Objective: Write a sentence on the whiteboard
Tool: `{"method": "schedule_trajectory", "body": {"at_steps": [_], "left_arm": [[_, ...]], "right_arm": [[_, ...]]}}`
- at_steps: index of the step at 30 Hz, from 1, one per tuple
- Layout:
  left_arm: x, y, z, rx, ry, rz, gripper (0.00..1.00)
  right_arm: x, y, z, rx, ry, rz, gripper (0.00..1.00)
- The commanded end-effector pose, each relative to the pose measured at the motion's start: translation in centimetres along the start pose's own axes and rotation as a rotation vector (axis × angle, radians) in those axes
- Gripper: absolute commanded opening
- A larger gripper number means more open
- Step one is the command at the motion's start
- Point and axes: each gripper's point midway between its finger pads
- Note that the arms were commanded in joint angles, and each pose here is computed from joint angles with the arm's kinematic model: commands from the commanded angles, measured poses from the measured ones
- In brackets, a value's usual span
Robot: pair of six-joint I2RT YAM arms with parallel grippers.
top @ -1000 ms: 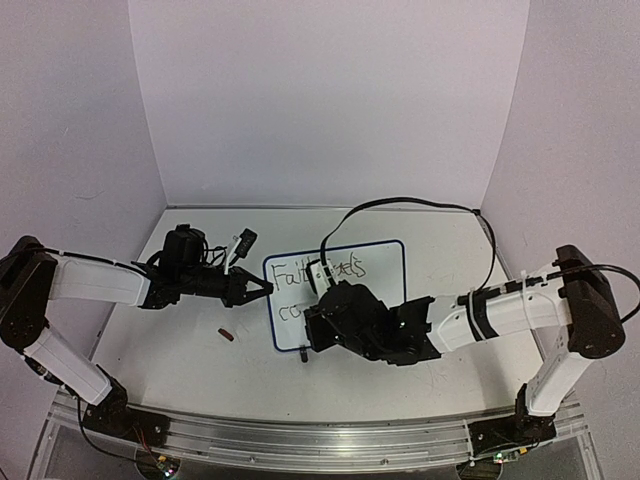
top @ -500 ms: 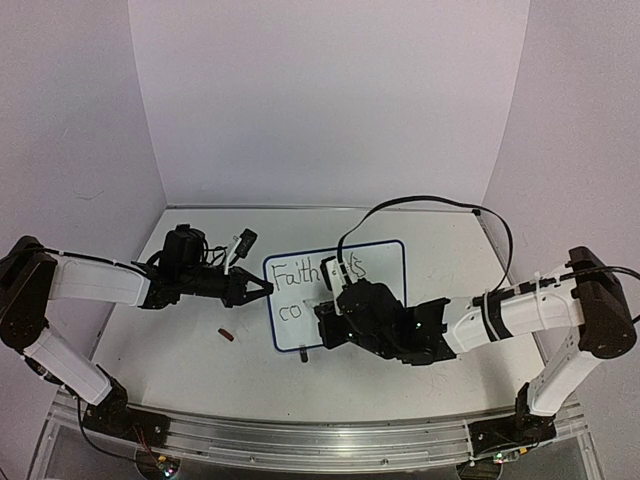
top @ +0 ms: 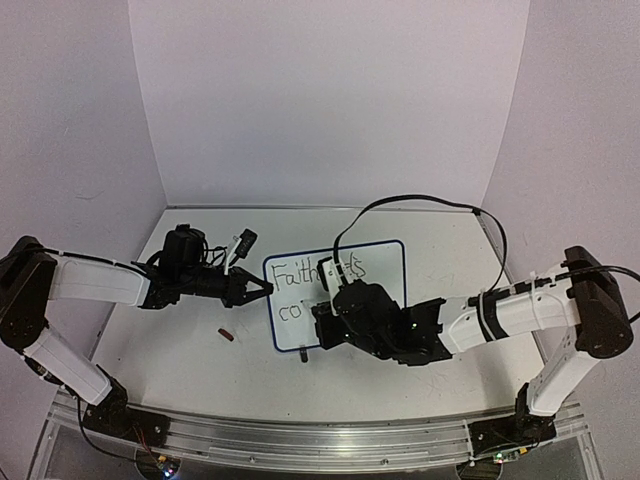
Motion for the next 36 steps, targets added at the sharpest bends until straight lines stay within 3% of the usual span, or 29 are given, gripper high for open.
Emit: {"method": "schedule_trajectory", "body": {"at_steps": [1,36], "left_arm": [[-0.3,1.4,-0.2,0.029,0.013,0.082,0.0],[-0.3,1.4,-0.3,0.029,0.016,0.083,0.0]], "right_arm": [[0.4,0.5,1.0,0.018,-0.027,-0.005,0.0],[0.3,-0.4,-2.6,0.037,0.075,-0.019,0.0]]}}
Point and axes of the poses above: each gripper's point midway between its finger pads, its own x axis out along the fingers, its own y axis along the line the jaws close on, z = x × y, and after that the axes turned 8 degrees about x, right-handed
